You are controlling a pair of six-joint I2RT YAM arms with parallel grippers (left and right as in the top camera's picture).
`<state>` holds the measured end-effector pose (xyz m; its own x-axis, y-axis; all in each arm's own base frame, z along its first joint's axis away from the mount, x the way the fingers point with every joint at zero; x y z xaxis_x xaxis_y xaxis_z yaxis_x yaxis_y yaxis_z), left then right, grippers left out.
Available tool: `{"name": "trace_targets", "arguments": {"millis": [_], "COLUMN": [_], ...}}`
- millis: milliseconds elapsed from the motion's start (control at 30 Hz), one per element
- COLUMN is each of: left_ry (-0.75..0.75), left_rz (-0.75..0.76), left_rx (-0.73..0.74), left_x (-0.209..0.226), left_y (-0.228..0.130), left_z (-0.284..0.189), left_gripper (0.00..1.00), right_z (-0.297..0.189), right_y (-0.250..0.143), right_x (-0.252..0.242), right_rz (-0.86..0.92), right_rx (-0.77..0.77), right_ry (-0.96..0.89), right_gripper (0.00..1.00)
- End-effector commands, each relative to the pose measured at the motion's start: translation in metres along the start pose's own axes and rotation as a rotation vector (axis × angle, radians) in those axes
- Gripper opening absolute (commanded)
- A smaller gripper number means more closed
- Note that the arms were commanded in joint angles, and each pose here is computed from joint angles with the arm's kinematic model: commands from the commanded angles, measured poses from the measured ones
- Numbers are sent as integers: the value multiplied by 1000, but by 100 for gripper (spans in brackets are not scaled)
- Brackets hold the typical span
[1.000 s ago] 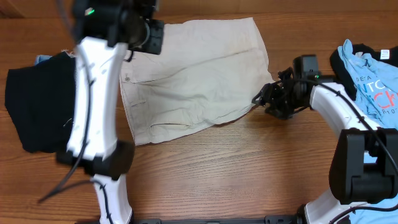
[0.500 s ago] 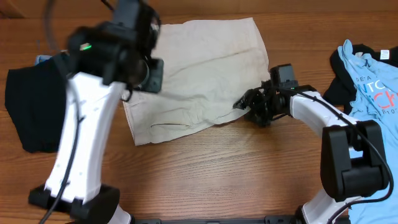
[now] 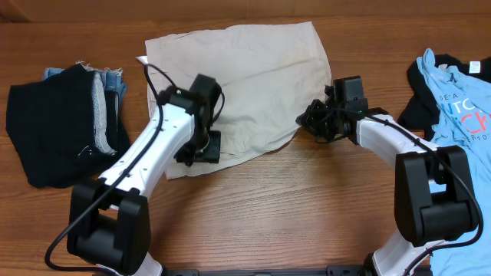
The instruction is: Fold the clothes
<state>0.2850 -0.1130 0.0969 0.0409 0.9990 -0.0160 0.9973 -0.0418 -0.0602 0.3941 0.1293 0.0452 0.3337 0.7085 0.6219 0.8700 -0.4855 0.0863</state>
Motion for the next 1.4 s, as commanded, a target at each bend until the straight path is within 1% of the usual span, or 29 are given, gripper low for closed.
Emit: {"name": "trace_targets", "arguments": {"millis": [0,67,133,233,367,500,567,600,633,667,700,733,800,833,867,967,1033,1133,1233,1300,1367], "left_ry": [-2,-3,-4,-5,15,37,35,38,41,49,54,59,77,81,85,91,91,91,89,87,87], "left_rz": [-24,-24,-35,-34,-36,-64,-66,-65,-66,-68,-73,-77,-94,-98,-102,-105,-105,-101,-100,-100,-99], "left_rx": [48,47,44,36,14,-50,-55,-50,-41,-21,-9,4,24,33,42,58,59,60,59,57,55], "left_x": [1,3,4,5,10,13,13,14,15,17,18,19,22,23,24,25,25,25,24,24,24], "left_y": [-16,-19,-21,-23,-23,-12,-12,-14,-16,-22,-25,-28,-33,-35,-37,-41,-41,-41,-41,-41,-40], "left_z": [23,35,44,55,67,72,73,75,76,78,79,79,79,78,78,78,78,78,78,78,78], "left_gripper": [55,55,50,50,49,47,41,34,22,4,4,4,4,4,4,4,4,4,4,4,4], "right_z": [-9,-22,-40,-72,-102,-110,-111,-111,-112,-114,-114,-115,-114,-111,-109,-98,-91,-80,-70,-64,-54], "right_y": [10,16,21,27,21,9,7,7,8,10,12,13,13,12,11,9,6,-5,-13,-16,-16], "right_x": [5,16,31,47,59,48,44,41,38,32,28,24,17,13,7,-18,-37,-62,-90,-92,-84], "right_rz": [-93,-179,-282,-360,-391,-351,-341,-340,-339,-331,-321,-310,-303,-295,-269,-181,-108,-12,111,132,119], "right_rx": [-13,-13,-13,-5,58,117,125,123,119,108,98,90,92,98,100,108,125,174,173,174,165], "right_ry": [-12,-15,-27,-102,-156,-215,-238,-256,-278,-318,-343,-369,-390,-395,-402,-412,-403,-330,-282,-217,-98], "right_gripper": [4,4,4,4,4,4,4,4,4,4,7,13,27,39,46,59,60,61,59,57,56]}}
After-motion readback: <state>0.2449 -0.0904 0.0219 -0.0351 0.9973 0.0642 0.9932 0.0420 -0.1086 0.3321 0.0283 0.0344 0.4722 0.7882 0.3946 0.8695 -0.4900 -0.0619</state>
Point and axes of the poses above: each gripper's point midway between its finger pads, its own z axis out along the fingers, its own x axis along the line the jaws close on, y = z × x, the point moved 2 cm from there along -z, back along the fingers, and after that the axes turned 1 degree about z, right-handed, at the moved point
